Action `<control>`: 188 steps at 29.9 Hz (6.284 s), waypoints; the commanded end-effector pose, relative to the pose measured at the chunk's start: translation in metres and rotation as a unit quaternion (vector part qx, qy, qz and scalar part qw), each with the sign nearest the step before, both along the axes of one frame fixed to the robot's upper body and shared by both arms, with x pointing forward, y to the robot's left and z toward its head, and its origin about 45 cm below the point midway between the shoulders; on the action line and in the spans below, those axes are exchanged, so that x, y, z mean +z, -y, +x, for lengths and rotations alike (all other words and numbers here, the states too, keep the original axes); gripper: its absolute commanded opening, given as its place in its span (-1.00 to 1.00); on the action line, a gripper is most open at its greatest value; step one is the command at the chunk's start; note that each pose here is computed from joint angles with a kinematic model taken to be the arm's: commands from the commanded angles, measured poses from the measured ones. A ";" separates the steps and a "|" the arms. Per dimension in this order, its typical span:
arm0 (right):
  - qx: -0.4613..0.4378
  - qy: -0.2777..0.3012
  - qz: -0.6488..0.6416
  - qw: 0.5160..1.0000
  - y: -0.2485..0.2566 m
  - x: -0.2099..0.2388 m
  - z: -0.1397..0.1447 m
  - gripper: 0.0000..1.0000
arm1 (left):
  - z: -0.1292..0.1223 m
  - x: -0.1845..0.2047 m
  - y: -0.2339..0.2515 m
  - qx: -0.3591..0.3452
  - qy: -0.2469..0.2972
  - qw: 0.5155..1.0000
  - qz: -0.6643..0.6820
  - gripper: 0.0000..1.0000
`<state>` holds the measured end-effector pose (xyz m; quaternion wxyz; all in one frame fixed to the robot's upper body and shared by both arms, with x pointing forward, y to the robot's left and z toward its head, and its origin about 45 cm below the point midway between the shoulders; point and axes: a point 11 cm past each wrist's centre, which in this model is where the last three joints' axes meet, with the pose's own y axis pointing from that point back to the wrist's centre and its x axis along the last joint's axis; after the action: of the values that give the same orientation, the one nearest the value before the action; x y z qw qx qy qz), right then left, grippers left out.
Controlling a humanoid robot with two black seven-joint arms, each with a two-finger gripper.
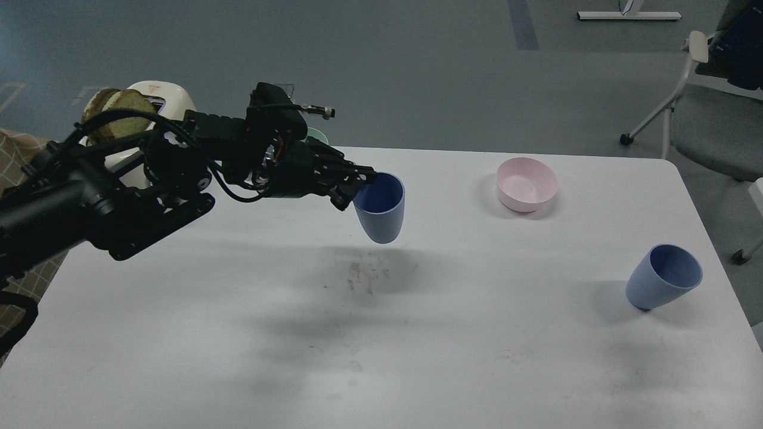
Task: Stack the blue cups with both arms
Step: 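Lift the blue cup with the left gripper and carry it toward table center, then lower the blue cup onto the table center and open the left gripper, then raise the left gripper away from the placed cup, then reach the right gripper to the other blue cup and grasp it, then lift the blue cup with the right gripper and carry it above the placed cup, then tilt and lower the held cup into the placed blue cup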
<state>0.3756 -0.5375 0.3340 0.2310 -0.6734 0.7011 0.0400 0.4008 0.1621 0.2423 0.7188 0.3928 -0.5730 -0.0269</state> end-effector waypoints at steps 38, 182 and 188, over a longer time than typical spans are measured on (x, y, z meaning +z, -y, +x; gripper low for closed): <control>0.012 -0.026 -0.032 0.999 -0.007 -0.008 -0.005 1.00 | 0.003 -0.021 0.003 0.018 -0.002 1.000 0.011 0.44; 0.403 0.093 -0.777 0.475 -0.438 -0.077 0.005 -1.00 | 0.081 0.096 -0.106 0.320 -0.215 0.510 -0.769 0.95; 0.405 0.082 -0.780 0.469 -0.433 -0.089 0.002 -1.00 | 0.081 0.096 -0.107 0.320 -0.215 0.510 -0.769 0.95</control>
<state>0.3789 -0.1029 0.2487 -0.3730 -0.7833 0.0693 -0.4925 0.4819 0.2686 0.3384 0.8004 -0.1743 -0.0329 0.5727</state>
